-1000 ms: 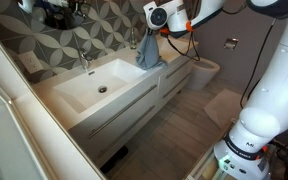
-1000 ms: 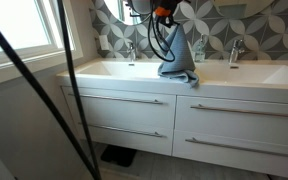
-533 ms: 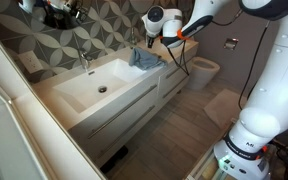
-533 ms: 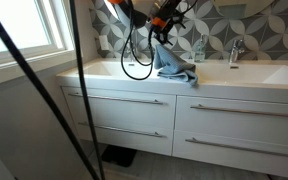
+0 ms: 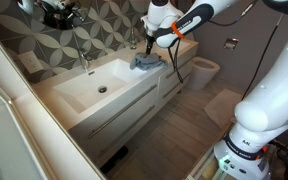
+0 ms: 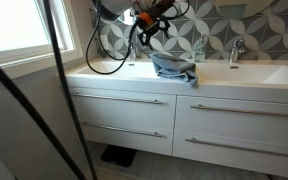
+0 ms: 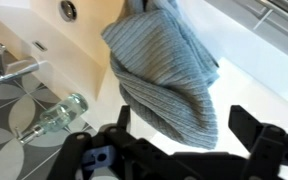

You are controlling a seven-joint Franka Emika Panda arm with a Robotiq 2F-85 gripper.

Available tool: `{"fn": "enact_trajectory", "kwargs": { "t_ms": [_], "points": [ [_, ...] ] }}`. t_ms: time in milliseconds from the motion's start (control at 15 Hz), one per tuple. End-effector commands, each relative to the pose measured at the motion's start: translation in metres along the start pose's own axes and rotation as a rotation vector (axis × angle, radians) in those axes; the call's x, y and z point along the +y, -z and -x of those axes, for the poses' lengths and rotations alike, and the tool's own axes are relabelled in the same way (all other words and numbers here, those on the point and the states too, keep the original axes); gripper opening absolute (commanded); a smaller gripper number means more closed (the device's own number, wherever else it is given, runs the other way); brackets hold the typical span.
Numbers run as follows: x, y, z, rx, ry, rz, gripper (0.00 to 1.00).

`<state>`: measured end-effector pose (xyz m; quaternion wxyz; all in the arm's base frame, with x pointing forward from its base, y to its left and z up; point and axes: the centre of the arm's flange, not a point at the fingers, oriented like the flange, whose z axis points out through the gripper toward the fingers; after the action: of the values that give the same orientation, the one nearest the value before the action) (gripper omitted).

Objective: Put the towel on the counter

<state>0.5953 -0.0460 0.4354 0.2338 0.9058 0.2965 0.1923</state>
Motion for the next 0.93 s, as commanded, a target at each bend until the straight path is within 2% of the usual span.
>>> {"fn": "enact_trajectory", "kwargs": {
  "t_ms": [0, 200, 333, 533, 600, 733, 867],
  "points": [
    [0.007, 0.069, 0.006, -0.003, 0.004, -0.194, 1.00],
    [-0.012, 0.096, -0.004, -0.078, 0.049, -0.284, 1.00],
    [-0.007, 0.128, -0.003, -0.098, 0.054, -0.324, 1.00],
    [0.011, 0.178, 0.008, -0.148, -0.015, -0.323, 1.00],
    [0.001, 0.151, 0.002, -0.122, 0.016, -0.320, 1.00],
    [0.010, 0.178, 0.011, -0.126, -0.002, -0.316, 1.00],
    [0.011, 0.180, 0.013, -0.127, -0.007, -0.316, 1.00]
  ]
}}
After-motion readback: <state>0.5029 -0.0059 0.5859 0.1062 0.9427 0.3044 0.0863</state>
